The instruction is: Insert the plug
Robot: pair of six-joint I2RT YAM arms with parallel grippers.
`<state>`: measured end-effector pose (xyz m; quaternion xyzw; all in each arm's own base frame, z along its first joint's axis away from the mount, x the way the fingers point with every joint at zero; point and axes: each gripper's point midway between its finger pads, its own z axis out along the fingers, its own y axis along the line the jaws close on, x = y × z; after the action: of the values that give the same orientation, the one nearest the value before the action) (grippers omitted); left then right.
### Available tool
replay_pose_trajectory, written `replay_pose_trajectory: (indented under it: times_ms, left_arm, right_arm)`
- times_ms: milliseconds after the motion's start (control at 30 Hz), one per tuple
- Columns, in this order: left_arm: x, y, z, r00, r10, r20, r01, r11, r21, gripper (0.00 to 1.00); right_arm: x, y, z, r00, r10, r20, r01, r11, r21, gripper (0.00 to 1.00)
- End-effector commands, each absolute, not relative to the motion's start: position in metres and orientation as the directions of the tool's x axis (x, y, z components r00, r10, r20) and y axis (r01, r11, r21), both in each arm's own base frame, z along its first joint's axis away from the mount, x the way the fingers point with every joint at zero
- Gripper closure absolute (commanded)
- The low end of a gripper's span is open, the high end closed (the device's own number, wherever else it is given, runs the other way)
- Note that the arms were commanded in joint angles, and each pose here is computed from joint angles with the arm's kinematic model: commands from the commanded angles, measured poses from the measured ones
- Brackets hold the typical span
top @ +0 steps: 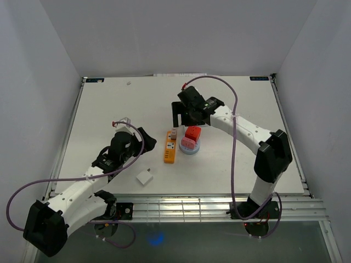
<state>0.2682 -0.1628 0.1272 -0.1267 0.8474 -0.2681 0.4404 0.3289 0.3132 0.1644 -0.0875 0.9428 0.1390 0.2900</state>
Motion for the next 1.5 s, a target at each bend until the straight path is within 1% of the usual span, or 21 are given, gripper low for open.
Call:
replay_pose_trajectory:
  times_ms: [0,200,300,367,433,500,533,567,600,633,667,733,833,933,1000,1033,1100,1167,1233,1367,1467]
  left_arm:
    - [0.260,-0.149,0.134,-0.582,-0.442,-0.682,-0.021,0.847,-0.531,0.02]
    - [0.256,-0.149,0.141,-0.595,-0.395,-0.700,0.019,0.864,-0.503,0.02]
    - [0.258,-0.144,0.143,-0.601,-0.340,-0.723,0.029,0.895,-0.445,0.02]
    - [0.261,-0.141,0.151,-0.597,-0.316,-0.738,0.032,0.909,-0.415,0.02]
    - [0.262,-0.140,0.150,-0.603,-0.243,-0.760,0.075,0.931,-0.357,0.02]
    - [0.260,-0.146,0.152,-0.611,-0.176,-0.772,0.151,0.931,-0.333,0.02]
    - [0.257,-0.147,0.152,-0.601,-0.101,-0.793,0.222,0.932,-0.287,0.02]
    - [0.247,-0.162,0.153,-0.609,-0.035,-0.793,0.341,0.890,-0.301,0.02]
    - [0.240,-0.169,0.154,-0.597,0.024,-0.802,0.422,0.860,-0.288,0.02]
    - [0.235,-0.173,0.159,-0.558,0.089,-0.825,0.505,0.825,-0.253,0.02]
    - [0.229,-0.180,0.165,-0.546,0.107,-0.831,0.553,0.791,-0.262,0.02]
    - [0.223,-0.185,0.174,-0.503,0.146,-0.852,0.622,0.745,-0.240,0.02]
    - [0.222,-0.183,0.185,-0.487,0.170,-0.857,0.635,0.743,-0.213,0.02]
    - [0.222,-0.181,0.198,-0.491,0.216,-0.844,0.646,0.740,-0.187,0.02]
    - [0.218,-0.175,0.191,-0.531,0.278,-0.800,0.645,0.745,-0.169,0.02]
    - [0.223,-0.172,0.203,-0.523,0.288,-0.802,0.639,0.755,-0.146,0.02]
    - [0.221,-0.160,0.189,-0.566,0.376,-0.733,0.634,0.767,-0.097,0.02]
    - [0.218,-0.163,0.189,-0.549,0.445,-0.708,0.687,0.722,-0.079,0.02]
    - [0.222,-0.159,0.177,-0.562,0.505,-0.655,0.697,0.715,-0.047,0.02]
    - [0.209,-0.146,0.143,-0.573,0.620,-0.536,0.742,0.670,-0.019,0.02]
    - [0.195,-0.142,0.129,-0.551,0.660,-0.511,0.779,0.626,-0.032,0.02]
  right_arm:
    - [0.338,0.304,0.182,-0.709,-0.134,-0.692,-0.331,0.930,0.159,0.11]
    - [0.338,0.275,0.174,-0.663,-0.208,-0.719,-0.340,0.940,0.041,0.11]
    - [0.334,0.263,0.170,-0.642,-0.217,-0.736,-0.345,0.938,0.024,0.11]
    - [0.336,0.260,0.179,-0.601,-0.198,-0.775,-0.354,0.934,0.036,0.11]
    - [0.331,0.251,0.169,-0.598,-0.199,-0.776,-0.353,0.935,0.032,0.11]
    - [0.333,0.247,0.181,-0.560,-0.153,-0.814,-0.349,0.935,0.064,0.11]
    - [0.327,0.245,0.171,-0.570,-0.155,-0.807,-0.360,0.930,0.075,0.11]
    - [0.330,0.248,0.177,-0.549,-0.114,-0.828,-0.361,0.926,0.112,0.11]
    - [0.325,0.251,0.184,-0.536,-0.090,-0.839,-0.383,0.912,0.147,0.11]
    - [0.318,0.248,0.172,-0.549,-0.088,-0.831,-0.387,0.908,0.159,0.11]
    - [0.319,0.251,0.178,-0.530,-0.047,-0.846,-0.387,0.902,0.192,0.11]
    - [0.311,0.251,0.185,-0.514,-0.013,-0.858,-0.405,0.885,0.230,0.11]
    - [0.300,0.249,0.188,-0.495,0.030,-0.869,-0.424,0.864,0.271,0.11]
    - [0.292,0.250,0.199,-0.463,0.075,-0.883,-0.454,0.836,0.309,0.11]
    - [0.286,0.250,0.199,-0.457,0.086,-0.885,-0.472,0.820,0.323,0.11]
    - [0.286,0.251,0.202,-0.449,0.096,-0.888,-0.477,0.815,0.330,0.11]
    - [0.284,0.252,0.200,-0.456,0.096,-0.885,-0.481,0.810,0.336,0.11]
    - [0.283,0.253,0.198,-0.468,0.094,-0.879,-0.479,0.809,0.341,0.11]
    - [0.283,0.255,0.198,-0.474,0.093,-0.876,-0.483,0.804,0.346,0.11]
    - [0.281,0.256,0.196,-0.487,0.086,-0.869,-0.486,0.801,0.351,0.11]
    - [0.280,0.257,0.194,-0.492,0.081,-0.867,-0.488,0.799,0.352,0.11]
